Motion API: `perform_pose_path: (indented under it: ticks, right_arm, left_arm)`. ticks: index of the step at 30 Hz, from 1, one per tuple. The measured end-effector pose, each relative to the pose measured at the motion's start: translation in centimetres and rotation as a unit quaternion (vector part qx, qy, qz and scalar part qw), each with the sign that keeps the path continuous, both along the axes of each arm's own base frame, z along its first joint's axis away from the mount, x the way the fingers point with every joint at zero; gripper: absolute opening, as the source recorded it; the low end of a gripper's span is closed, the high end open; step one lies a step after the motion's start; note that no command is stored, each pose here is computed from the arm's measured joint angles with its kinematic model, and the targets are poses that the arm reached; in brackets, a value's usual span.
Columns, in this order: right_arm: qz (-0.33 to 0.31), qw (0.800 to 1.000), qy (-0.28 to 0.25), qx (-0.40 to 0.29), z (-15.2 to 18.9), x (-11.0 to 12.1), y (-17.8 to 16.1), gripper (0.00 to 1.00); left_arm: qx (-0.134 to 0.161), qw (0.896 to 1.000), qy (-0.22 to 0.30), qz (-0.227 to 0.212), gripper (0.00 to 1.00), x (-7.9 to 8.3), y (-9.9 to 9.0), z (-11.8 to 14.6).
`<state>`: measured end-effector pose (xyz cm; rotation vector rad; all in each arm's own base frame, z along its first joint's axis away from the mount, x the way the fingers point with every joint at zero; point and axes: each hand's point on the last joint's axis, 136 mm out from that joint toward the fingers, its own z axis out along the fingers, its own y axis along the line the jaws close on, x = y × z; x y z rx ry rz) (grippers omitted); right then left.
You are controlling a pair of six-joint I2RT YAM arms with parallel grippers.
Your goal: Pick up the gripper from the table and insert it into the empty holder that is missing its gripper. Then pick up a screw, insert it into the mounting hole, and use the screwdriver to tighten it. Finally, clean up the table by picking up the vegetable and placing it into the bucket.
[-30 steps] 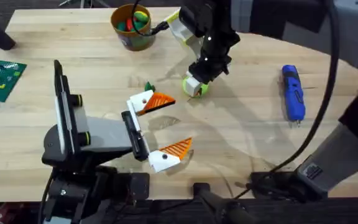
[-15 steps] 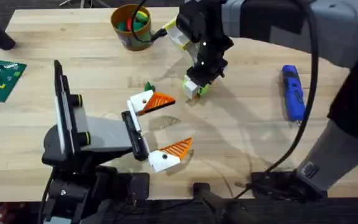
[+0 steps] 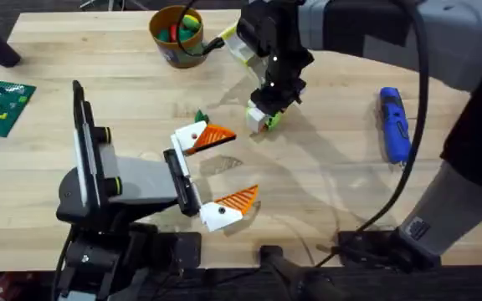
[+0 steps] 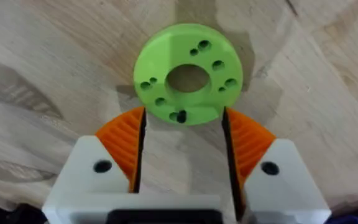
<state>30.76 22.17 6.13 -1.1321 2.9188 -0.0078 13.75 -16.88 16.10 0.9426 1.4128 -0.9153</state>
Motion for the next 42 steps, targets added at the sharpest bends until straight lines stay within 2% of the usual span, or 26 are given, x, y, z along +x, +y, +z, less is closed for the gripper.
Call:
perform_pose_path:
  ticks: [11,17,24,42]
  right_arm:
    - [0.0,1.0,-0.007,0.005,-0.37,0.29,0.19,0.664]
    - [-0.002,1.0,-0.009,0.001,-0.37,0.32,0.07,0.538]
    - [-0.003,1.0,-0.01,0.0,-0.36,0.37,0.02,0.341]
    - [0.008,1.0,-0.005,-0.006,-0.38,-0.4,0.43,0.213]
  left_arm:
    - [0.0,1.0,0.0,0.0,0.993,0.0,0.0,0.0]
    - [0.0,1.0,0.0,0.0,0.993,0.0,0.0,0.0]
    - [0.0,1.0,0.0,0.0,0.993,0.0,0.0,0.0]
    - [0.0,1.0,0.0,0.0,0.993,0.0,0.0,0.0]
